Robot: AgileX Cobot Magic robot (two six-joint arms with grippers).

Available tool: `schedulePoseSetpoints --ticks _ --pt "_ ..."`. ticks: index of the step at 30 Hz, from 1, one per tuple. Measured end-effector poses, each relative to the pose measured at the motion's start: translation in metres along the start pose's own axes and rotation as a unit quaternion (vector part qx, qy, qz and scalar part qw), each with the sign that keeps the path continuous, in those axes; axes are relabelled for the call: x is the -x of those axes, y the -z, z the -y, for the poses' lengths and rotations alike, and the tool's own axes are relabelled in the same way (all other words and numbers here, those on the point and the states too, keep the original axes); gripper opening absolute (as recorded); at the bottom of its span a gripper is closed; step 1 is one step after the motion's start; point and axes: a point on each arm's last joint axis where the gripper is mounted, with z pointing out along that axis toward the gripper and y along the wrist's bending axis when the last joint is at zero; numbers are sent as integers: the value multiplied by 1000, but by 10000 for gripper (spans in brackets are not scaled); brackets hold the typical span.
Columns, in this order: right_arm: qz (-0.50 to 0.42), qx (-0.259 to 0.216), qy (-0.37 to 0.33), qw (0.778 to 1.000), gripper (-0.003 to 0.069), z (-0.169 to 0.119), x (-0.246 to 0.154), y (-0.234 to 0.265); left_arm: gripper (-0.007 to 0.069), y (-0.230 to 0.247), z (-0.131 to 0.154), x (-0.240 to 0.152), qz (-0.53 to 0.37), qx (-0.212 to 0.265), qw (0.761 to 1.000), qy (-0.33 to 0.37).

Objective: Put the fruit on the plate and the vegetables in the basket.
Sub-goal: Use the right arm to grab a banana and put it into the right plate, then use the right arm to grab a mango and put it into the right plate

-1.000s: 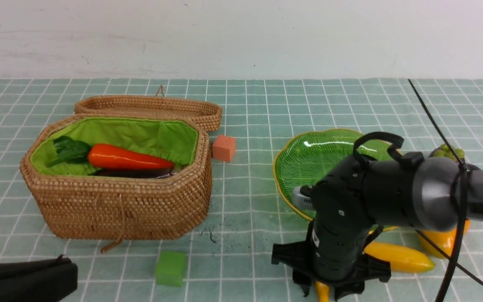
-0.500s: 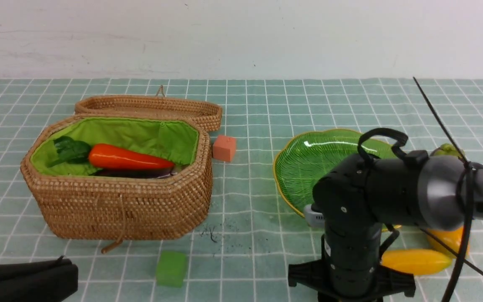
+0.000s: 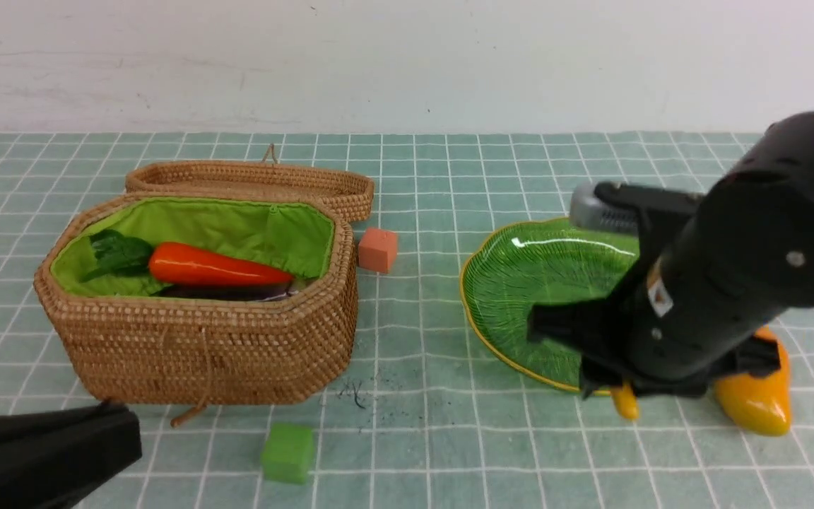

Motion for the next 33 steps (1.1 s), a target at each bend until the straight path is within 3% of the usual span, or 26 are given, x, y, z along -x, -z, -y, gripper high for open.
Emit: schedulePoseSetpoints --ticks 10,14,15,17,20,23,26,29,30,33 --pt "54 16 48 997 261 26 52 -68 -13 0 3 8 44 -19 999 3" --pt "36 10 61 997 445 27 52 -84 -13 0 4 8 44 -21 999 7" --pt "35 11 61 997 456 27 52 -85 -13 0 4 8 43 -21 999 8" --pt "29 8 60 998 582 27 53 -82 -12 0 4 8 44 -21 999 8" --pt "23 3 60 998 645 25 56 -66 -11 0 4 8 44 -21 999 8" --pt "21 -8 65 998 643 27 58 -46 -10 0 4 8 44 -21 999 8" --pt "19 -44 69 996 576 42 58 -13 -8 0 4 8 43 -22 999 11" --pt "-8 -95 27 995 486 84 60 3 -8 0 4 8 43 -21 999 8" --pt "-13 -98 24 995 482 87 59 2 -8 0 4 8 43 -21 999 7" --pt "-49 -97 -38 993 448 132 54 -16 -5 0 3 8 44 -19 999 2"
